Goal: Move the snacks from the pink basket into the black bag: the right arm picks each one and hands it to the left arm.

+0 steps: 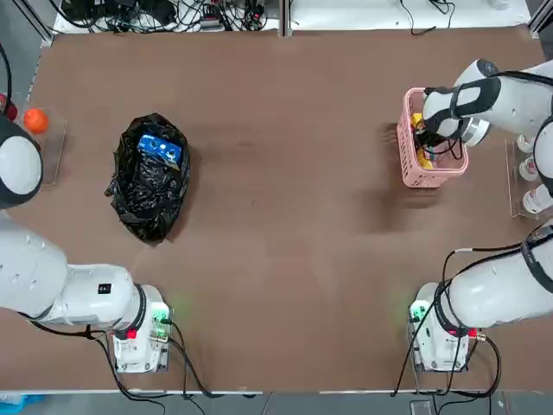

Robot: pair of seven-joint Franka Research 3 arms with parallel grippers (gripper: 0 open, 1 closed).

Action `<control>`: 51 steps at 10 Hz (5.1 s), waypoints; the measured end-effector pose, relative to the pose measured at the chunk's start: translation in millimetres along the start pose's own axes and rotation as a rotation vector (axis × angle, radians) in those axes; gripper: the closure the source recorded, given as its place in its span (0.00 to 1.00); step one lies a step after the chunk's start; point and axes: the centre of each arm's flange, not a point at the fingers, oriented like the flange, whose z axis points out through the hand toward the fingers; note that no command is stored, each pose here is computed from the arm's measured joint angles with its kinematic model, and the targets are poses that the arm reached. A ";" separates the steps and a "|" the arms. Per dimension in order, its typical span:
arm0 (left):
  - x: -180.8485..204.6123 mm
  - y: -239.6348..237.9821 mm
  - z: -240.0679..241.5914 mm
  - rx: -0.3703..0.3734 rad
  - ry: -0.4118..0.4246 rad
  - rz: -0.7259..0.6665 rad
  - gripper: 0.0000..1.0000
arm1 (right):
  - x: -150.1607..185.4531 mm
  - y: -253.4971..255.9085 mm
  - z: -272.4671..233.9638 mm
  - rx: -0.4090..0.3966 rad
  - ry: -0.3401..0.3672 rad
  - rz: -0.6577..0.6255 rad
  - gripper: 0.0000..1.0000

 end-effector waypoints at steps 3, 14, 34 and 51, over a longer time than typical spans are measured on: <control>-1.3 8.9 -0.2 0.000 0.000 0.015 0.00 | 8.3 -3.3 -9.6 0.017 -0.012 -0.004 0.77; -0.4 2.0 -4.1 -0.011 0.008 0.000 0.00 | 33.5 20.6 -68.4 0.126 -0.127 -0.043 0.77; 27.1 22.9 50.7 -0.240 -0.126 -0.012 0.00 | 100.9 -147.3 -209.9 0.468 -0.077 -0.403 0.77; 57.7 49.7 119.6 -0.644 -0.228 -0.002 0.00 | 78.1 -563.9 -215.0 0.508 0.223 -0.710 0.77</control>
